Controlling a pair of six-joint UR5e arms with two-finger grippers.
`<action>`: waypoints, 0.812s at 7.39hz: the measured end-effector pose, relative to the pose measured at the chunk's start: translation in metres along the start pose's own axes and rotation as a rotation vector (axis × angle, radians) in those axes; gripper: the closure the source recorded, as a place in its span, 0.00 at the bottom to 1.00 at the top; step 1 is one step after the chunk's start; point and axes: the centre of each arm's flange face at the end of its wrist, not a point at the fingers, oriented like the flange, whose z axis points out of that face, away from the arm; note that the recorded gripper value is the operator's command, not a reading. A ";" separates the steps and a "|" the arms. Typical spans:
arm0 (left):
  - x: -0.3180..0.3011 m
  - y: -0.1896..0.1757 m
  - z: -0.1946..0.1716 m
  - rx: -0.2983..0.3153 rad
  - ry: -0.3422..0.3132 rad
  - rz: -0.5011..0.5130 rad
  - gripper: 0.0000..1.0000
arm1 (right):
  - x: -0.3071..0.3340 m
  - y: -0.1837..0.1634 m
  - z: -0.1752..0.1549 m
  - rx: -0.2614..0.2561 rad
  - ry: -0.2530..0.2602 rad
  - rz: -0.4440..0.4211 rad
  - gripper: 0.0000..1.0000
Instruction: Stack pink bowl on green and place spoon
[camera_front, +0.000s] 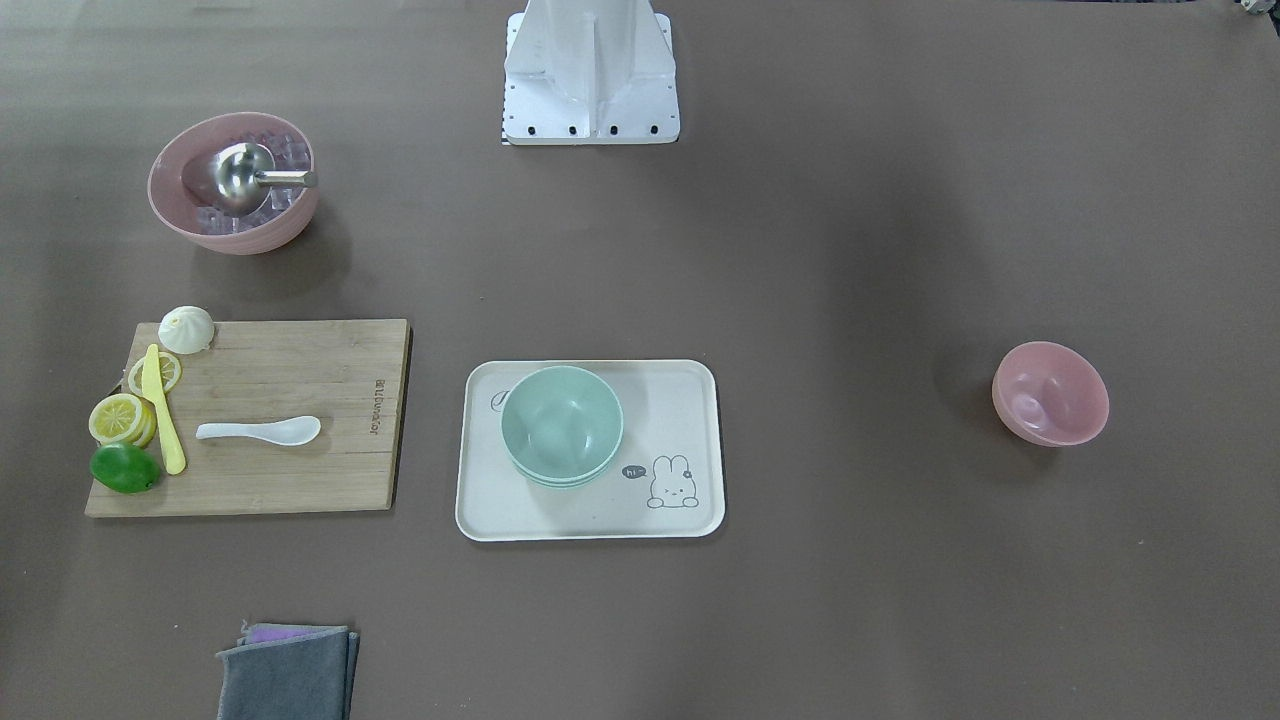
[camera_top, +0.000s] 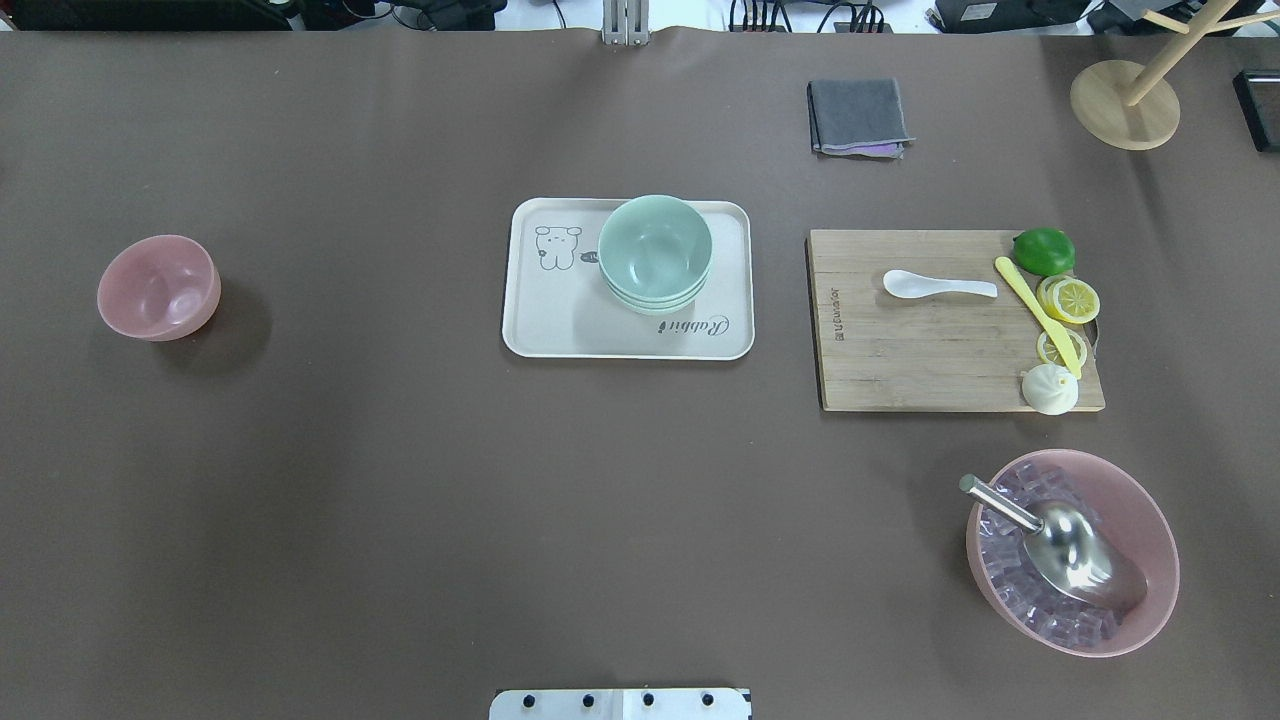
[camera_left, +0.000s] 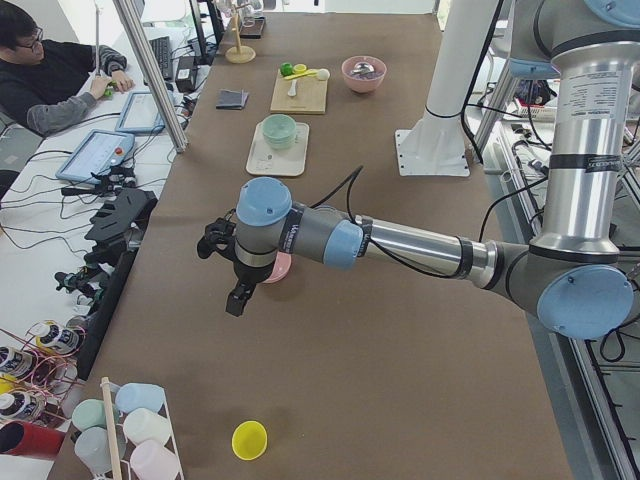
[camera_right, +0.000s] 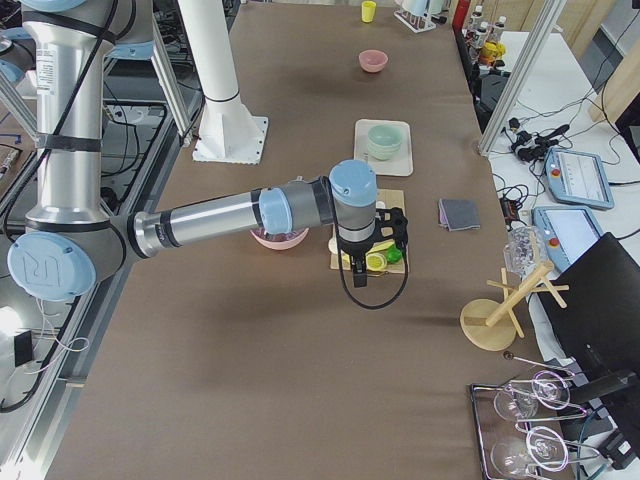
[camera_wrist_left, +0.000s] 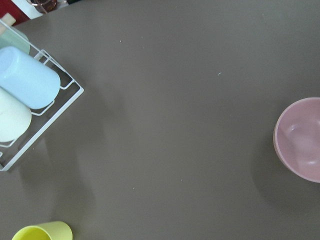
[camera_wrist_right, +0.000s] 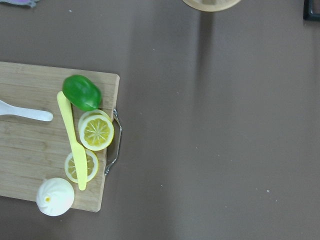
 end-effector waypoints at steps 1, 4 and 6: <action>0.000 -0.015 -0.001 0.013 0.003 0.004 0.01 | -0.015 -0.016 -0.011 0.032 -0.009 -0.039 0.00; 0.001 -0.025 0.005 0.037 0.051 0.014 0.01 | -0.028 -0.026 -0.012 0.094 -0.017 -0.137 0.00; 0.009 -0.029 0.031 0.028 0.071 0.025 0.01 | -0.045 -0.029 0.018 0.061 -0.026 -0.181 0.00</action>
